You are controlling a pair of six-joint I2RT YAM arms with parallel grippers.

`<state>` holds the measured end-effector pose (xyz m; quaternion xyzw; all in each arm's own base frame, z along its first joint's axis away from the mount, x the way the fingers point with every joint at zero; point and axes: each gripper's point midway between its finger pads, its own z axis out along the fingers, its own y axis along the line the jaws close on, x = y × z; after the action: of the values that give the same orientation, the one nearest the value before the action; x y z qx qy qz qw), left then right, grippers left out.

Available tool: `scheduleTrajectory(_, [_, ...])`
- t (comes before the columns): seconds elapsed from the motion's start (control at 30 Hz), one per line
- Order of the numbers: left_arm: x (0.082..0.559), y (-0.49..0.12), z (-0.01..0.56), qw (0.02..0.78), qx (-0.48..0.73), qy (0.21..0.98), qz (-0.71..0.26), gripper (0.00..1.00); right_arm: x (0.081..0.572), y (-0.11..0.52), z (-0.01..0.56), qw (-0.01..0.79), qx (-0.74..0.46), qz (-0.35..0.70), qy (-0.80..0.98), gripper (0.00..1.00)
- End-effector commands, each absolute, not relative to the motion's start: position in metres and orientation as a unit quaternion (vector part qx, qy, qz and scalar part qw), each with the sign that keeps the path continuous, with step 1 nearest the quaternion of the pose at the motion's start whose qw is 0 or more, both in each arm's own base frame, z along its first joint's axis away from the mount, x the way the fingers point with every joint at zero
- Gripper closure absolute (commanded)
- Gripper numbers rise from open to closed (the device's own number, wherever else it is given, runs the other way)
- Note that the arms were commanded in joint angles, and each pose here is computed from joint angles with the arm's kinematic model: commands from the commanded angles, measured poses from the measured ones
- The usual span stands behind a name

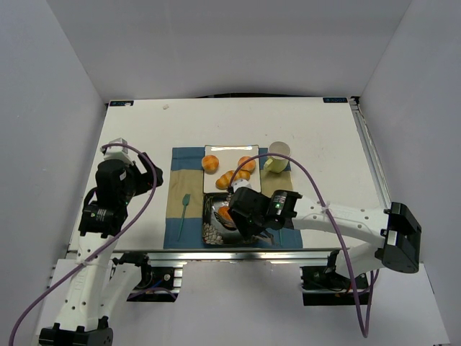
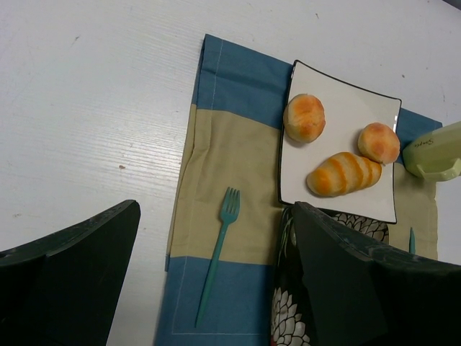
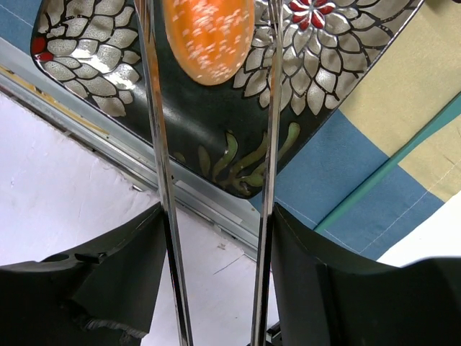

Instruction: Place the bread

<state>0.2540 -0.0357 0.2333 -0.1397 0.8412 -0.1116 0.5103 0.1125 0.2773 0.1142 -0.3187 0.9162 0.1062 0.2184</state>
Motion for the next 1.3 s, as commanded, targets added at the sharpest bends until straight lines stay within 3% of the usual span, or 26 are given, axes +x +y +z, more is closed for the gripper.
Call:
scheduleTrajectory(0.0, [0.251,-0.038,0.243,0.519,-0.136,0.835,-0.119,0.02,0.118,0.287,0.131,0.246,-0.304,0.126,0.912,0.39])
scheduleTrajectory(0.6, [0.251,-0.039,0.247,0.521,-0.134,0.834,-0.122,0.02,0.117,0.27,0.206,0.295,-0.244,0.181,0.906,0.37])
scheduleTrajectory(0.87, [0.252,-0.042,0.256,0.528,-0.131,0.829,-0.132,0.02,0.158,0.162,0.26,0.404,-0.073,0.141,0.901,0.39])
scheduleTrajectory(1.07, [0.26,-0.047,0.254,0.527,-0.128,0.827,-0.145,0.02,0.202,0.091,0.243,0.422,0.013,0.051,0.905,0.41])
scheduleTrajectory(1.27, [0.257,-0.053,0.259,0.527,-0.119,0.827,-0.159,0.02,0.237,0.05,0.192,0.403,0.078,0.05,0.91,0.41])
